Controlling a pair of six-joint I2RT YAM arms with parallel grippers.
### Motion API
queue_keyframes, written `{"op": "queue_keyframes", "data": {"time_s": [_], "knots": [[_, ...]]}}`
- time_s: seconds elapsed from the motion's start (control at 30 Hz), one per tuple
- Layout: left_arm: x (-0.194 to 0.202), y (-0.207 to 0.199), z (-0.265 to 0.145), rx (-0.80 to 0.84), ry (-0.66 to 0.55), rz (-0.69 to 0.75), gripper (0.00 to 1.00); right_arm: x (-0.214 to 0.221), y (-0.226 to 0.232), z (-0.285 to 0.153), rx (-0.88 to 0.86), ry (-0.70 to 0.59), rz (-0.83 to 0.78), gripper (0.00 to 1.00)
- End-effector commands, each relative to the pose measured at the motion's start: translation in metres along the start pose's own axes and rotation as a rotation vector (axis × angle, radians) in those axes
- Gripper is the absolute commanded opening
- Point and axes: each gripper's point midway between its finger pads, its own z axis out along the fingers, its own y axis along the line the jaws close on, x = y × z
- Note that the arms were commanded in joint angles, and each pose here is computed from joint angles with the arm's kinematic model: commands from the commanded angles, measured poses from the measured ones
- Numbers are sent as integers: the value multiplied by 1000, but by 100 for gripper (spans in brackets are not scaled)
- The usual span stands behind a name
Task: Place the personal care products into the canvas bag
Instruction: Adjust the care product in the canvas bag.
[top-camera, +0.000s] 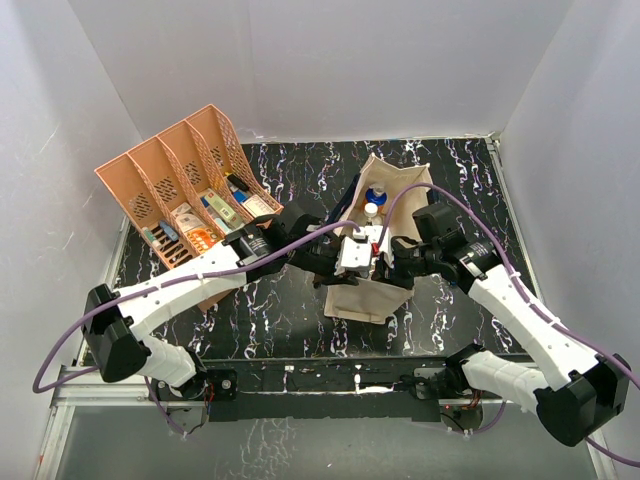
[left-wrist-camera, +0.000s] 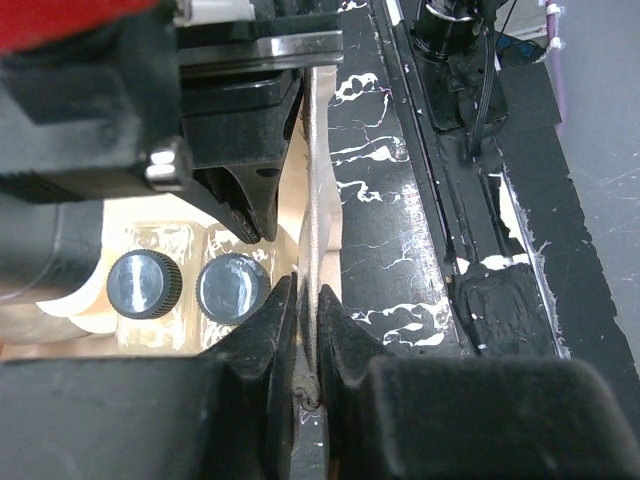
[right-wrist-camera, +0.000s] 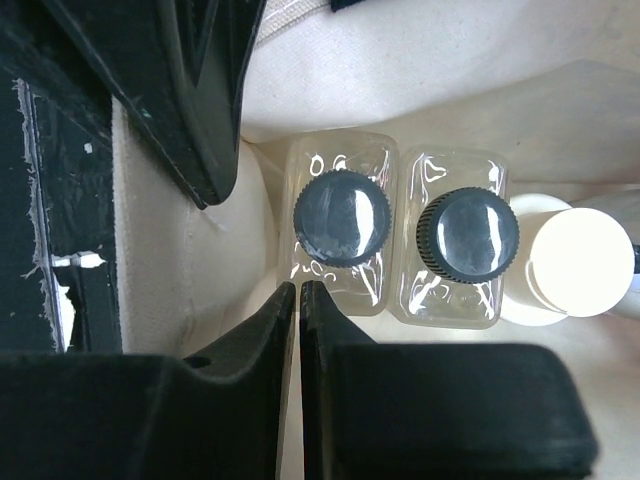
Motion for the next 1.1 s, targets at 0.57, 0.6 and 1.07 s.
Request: {"op": "queue_keyframes", "data": {"time_s": [0.57, 0.6, 1.07], "knots": [[-64, -38, -53, 12, -238, 173, 0, -39, -20, -23, 77, -29, 5, 17], [-61, -38, -52, 9, -235, 169, 0, -42, -21, -25, 88, -34, 0, 18], [-70, -33, -58, -29, -253, 136, 22, -96, -54, -60, 296, -161, 39, 28]]}}
